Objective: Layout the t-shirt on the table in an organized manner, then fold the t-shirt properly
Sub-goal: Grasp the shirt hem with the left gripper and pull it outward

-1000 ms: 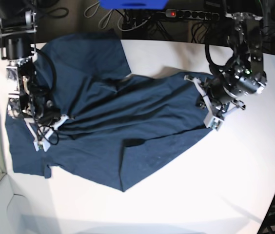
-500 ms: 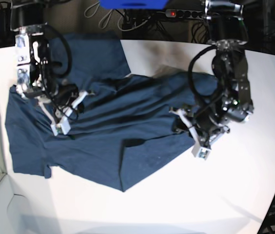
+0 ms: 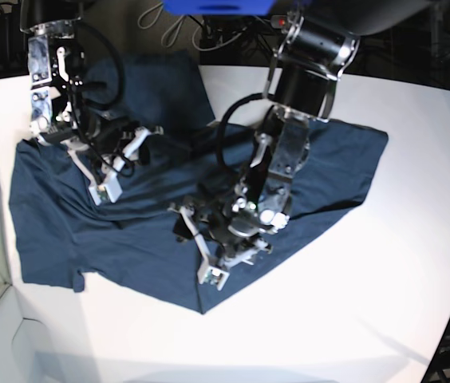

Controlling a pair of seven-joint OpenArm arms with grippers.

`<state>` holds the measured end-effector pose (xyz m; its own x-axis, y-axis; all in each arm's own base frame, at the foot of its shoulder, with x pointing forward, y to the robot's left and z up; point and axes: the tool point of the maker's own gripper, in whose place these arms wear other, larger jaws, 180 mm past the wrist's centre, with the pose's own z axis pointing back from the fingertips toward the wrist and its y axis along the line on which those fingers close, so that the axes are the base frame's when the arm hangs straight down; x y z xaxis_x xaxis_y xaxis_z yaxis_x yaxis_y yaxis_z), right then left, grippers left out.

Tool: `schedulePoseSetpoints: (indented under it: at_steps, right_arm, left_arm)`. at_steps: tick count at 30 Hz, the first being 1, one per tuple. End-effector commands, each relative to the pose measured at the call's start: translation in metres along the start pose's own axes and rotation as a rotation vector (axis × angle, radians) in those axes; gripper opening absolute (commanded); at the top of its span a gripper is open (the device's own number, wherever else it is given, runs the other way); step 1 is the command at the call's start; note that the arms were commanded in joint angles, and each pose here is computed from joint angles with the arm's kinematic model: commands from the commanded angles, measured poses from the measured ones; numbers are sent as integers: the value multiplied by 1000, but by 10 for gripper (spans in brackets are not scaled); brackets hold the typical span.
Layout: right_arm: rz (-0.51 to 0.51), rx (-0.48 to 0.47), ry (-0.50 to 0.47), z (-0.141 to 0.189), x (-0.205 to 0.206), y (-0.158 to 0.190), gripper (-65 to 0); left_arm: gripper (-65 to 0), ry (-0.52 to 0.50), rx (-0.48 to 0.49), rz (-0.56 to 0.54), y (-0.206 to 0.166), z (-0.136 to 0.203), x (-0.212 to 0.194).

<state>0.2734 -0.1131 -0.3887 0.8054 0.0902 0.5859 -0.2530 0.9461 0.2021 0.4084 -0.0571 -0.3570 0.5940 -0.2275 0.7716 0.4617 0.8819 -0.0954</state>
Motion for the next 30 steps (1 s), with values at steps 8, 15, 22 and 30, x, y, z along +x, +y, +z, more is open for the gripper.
schedulePoseSetpoints:
  at_steps: [8, 15, 22, 30]
  right_arm:
    - [2, -1, -27, 4, 5, -1, -477]
    - [1, 3, -29, 3, 6, 1, -477]
    - [1, 3, -36, 3, 8, 1, -477]
    - [1, 3, -42, 3, 10, 1, -477]
  left_arm:
    - [-218, -114, 116, 48, 26, -13, 39]
    - [-218, -75, 149, 47, 44, -39, 22]
    - [-218, -16, 153, 47, 46, -48, -2]
    - [-541, 2, 158, 54, 48, -49, -9]
